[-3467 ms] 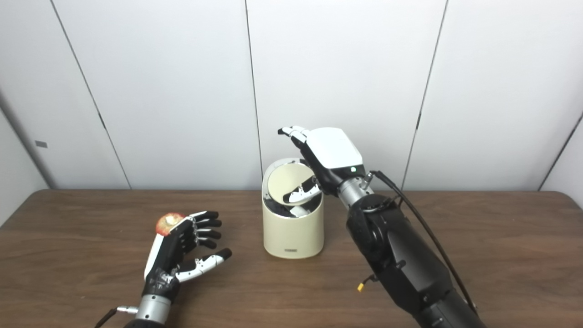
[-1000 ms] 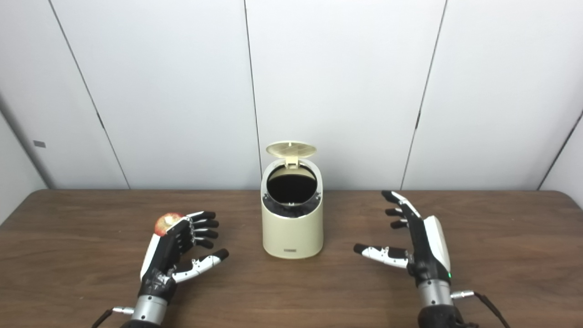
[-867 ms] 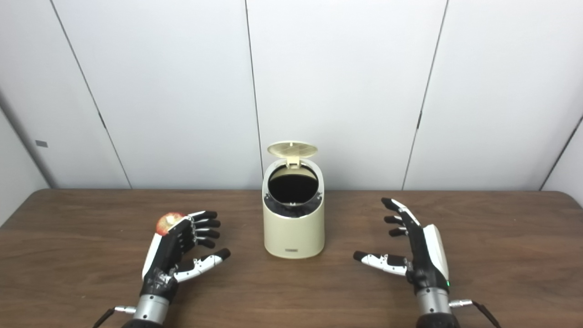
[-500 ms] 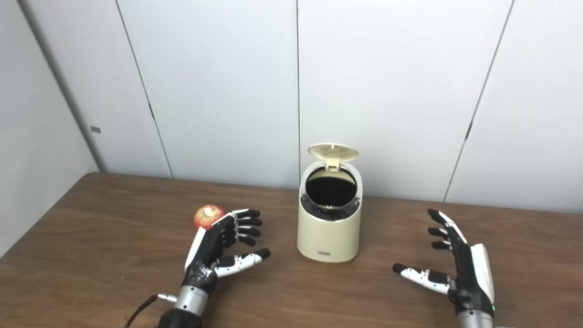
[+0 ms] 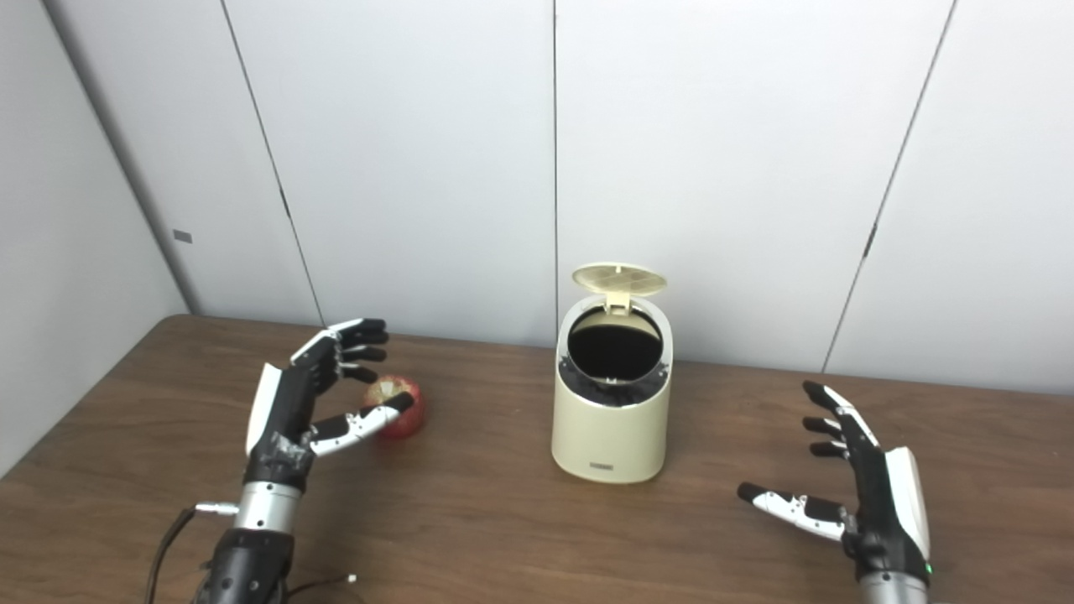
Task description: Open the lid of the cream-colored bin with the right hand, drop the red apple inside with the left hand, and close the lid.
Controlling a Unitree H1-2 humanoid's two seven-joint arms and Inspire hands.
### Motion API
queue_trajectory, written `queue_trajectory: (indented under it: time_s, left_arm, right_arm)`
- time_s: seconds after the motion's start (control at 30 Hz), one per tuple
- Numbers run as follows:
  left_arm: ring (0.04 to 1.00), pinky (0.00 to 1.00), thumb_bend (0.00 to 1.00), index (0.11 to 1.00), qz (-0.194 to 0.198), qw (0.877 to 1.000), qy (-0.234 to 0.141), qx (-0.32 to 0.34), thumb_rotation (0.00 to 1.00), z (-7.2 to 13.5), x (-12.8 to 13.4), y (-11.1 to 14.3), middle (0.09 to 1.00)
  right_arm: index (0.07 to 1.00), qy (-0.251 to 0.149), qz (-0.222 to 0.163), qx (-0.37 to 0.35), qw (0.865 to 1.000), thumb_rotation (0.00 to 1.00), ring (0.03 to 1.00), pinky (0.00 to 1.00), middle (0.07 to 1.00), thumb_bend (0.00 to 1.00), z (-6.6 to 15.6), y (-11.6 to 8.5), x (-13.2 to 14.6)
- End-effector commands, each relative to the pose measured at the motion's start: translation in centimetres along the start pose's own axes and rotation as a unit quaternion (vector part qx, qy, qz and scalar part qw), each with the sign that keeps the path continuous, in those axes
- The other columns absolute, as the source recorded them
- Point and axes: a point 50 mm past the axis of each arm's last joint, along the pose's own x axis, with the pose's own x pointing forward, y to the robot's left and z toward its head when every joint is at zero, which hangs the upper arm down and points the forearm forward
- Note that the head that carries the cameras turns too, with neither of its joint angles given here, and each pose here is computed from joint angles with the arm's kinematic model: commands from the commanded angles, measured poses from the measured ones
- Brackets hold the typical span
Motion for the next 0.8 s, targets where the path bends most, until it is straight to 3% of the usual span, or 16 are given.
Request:
queue_trajectory:
  time_s: [0.0, 0.27, 0.3, 0.57, 0.77]
  left_arm:
    - [0.694, 0.57, 0.7, 0.741, 0.027, 0.999, -0.044, 0.011, 0.01, 2.1, 2.2, 1.2, 0.739]
    - [0.762, 0.65, 0.72, 0.761, 0.059, 0.997, -0.027, 0.04, 0.01, 1.6, 3.4, 2.8, 0.782]
    - [0.797, 0.7, 0.72, 0.775, 0.058, 0.997, -0.024, 0.052, 0.02, 1.3, 3.5, 2.9, 0.798]
    - [0.906, 0.85, 0.84, 0.879, -0.003, 0.994, 0.027, 0.102, 0.18, -1.1, 4.1, 2.6, 0.884]
    - [0.919, 0.92, 0.92, 0.896, -0.03, 0.99, 0.066, 0.119, 0.27, -2.7, 4.1, 1.5, 0.868]
  right_arm:
    - [0.818, -0.037, -0.012, 0.002, 0.999, 0.0, 0.745, 0.64, 0.841, 0.77, 1.9, -0.7, 1.4]
    - [0.816, -0.039, -0.01, -0.001, 0.999, 0.0, 0.74, 0.62, 0.836, 0.77, 2.2, -0.7, 1.3]
    - [0.814, -0.039, -0.01, -0.001, 0.999, 0.0, 0.739, 0.63, 0.835, 0.77, 2.3, -0.7, 1.3]
    - [0.809, -0.036, -0.006, 0.004, 0.999, 0.0, 0.74, 0.62, 0.833, 0.78, 2.6, -0.6, 1.0]
    - [0.806, -0.036, -0.006, -0.002, 0.999, 0.0, 0.737, 0.62, 0.83, 0.77, 2.8, -0.8, 0.9]
